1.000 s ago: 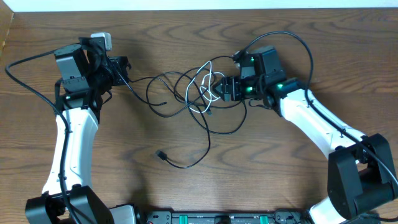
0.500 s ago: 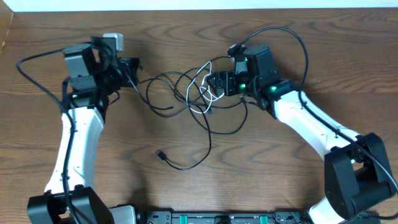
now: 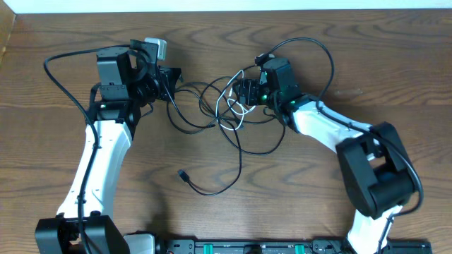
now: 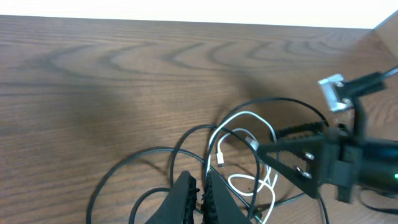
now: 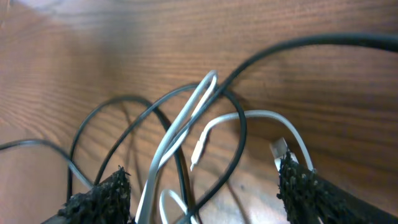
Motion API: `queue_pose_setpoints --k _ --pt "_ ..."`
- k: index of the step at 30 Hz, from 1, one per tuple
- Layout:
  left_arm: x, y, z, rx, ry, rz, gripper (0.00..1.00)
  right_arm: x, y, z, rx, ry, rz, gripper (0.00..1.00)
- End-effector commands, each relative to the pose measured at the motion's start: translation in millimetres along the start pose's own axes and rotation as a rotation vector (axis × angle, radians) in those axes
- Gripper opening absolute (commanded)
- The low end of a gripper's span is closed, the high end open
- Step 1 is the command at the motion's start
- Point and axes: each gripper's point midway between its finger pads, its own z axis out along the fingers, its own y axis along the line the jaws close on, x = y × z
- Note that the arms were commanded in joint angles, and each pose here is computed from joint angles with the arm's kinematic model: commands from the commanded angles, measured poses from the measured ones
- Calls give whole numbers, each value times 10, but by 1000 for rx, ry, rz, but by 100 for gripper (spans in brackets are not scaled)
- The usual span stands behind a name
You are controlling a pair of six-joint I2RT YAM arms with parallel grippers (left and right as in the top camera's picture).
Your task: Untangle cables
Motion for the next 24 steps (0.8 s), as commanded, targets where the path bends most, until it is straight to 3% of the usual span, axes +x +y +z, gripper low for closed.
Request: queue_pose_setpoints --k 1,6,7,9,10,11,18,24 --pt "-26 -73 -2 25 -2 16 8 160 -60 167 16 25 69 72" --pt "4 -73 -2 24 10 9 8 147 9 206 -9 9 70 70" --pt "4 -73 -2 24 10 9 8 131 34 207 -17 1 66 64" --pt "4 -73 -2 24 10 9 8 114 63 209 -25 -7 62 39" --pt "4 -72 -2 24 10 9 7 114 66 210 -26 -8 61 17" --pt "4 -72 -2 24 10 9 8 116 66 210 -26 -7 61 1" --pt "4 -65 -2 20 10 25 7 77 91 139 -42 2 68 1" --pt "5 -58 0 17 10 47 8 -381 307 -372 -68 -93 -2 1"
